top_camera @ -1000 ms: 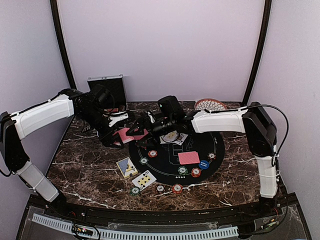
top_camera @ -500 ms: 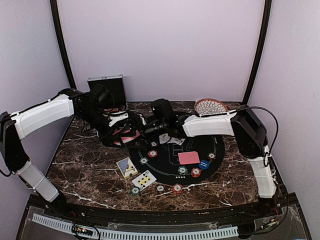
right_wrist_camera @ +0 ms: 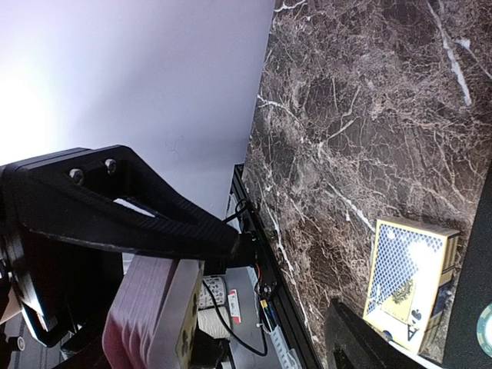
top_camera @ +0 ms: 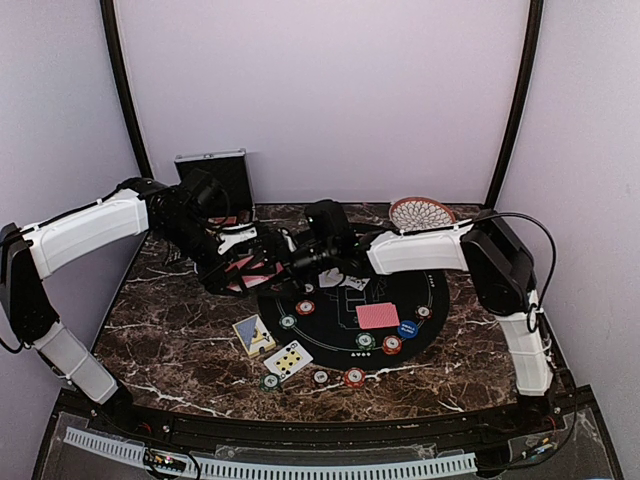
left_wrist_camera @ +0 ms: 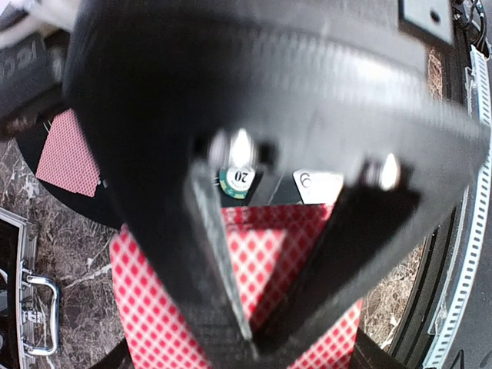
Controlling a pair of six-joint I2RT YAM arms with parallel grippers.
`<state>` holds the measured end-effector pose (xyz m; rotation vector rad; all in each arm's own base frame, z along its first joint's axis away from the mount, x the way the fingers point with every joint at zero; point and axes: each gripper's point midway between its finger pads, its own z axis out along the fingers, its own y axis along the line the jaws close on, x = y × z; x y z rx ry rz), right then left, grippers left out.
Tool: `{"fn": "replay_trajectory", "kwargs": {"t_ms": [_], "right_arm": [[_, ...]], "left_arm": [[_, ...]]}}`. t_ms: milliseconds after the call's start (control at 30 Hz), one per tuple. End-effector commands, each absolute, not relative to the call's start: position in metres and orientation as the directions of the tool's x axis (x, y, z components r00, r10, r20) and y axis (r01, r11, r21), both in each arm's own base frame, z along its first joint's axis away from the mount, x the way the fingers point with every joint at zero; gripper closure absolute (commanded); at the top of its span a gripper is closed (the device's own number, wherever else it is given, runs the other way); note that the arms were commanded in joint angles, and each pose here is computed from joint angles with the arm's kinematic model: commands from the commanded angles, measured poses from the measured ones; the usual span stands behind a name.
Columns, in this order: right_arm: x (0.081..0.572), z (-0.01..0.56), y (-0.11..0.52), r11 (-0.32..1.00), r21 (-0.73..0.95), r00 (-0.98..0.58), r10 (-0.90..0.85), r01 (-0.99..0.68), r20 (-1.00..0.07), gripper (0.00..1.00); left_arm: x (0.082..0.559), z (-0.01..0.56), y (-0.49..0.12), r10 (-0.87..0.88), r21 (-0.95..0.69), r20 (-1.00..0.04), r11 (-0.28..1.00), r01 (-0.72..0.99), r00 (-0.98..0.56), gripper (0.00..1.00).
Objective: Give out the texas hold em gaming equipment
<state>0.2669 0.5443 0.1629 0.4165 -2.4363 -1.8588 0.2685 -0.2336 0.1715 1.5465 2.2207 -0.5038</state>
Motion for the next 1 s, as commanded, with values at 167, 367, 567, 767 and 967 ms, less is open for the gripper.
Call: {"fn": "replay_trajectory", "kwargs": {"t_ms": [167, 367, 567, 767, 967], "right_arm": [[0.273, 0.169, 0.519, 0.276, 0.941, -0.967, -0.211, -0.198, -0.142, 0.44], [0.27, 0.183, 0.513, 0.256, 0.944, -0.967, -0.202, -0.207, -0.158, 0.59], [0.27, 0.199, 0.509, 0.241, 0.945, -0.965, -0.191, -0.222, -0.178, 0.77], [0.272, 0.208, 0.503, 0.247, 0.938, -0.962, -0.185, -0.242, -0.2, 0.9], [0.275, 0.218, 0.5, 0.232, 0.942, -0.963, -0.177, -0.243, -0.205, 1.0]], "left_arm": [[0.266, 0.187, -0.234, 0.784, -0.046, -0.55, 0.313, 0.949, -0.286, 1.0], [0.265, 0.184, -0.233, 0.788, -0.043, -0.544, 0.315, 0.948, -0.287, 1.0], [0.265, 0.182, -0.232, 0.788, -0.046, -0.542, 0.321, 0.946, -0.294, 1.0], [0.265, 0.177, -0.229, 0.794, -0.041, -0.53, 0.328, 0.944, -0.298, 1.0], [0.265, 0.174, -0.229, 0.796, -0.043, -0.525, 0.331, 0.943, -0.303, 1.0]]}}
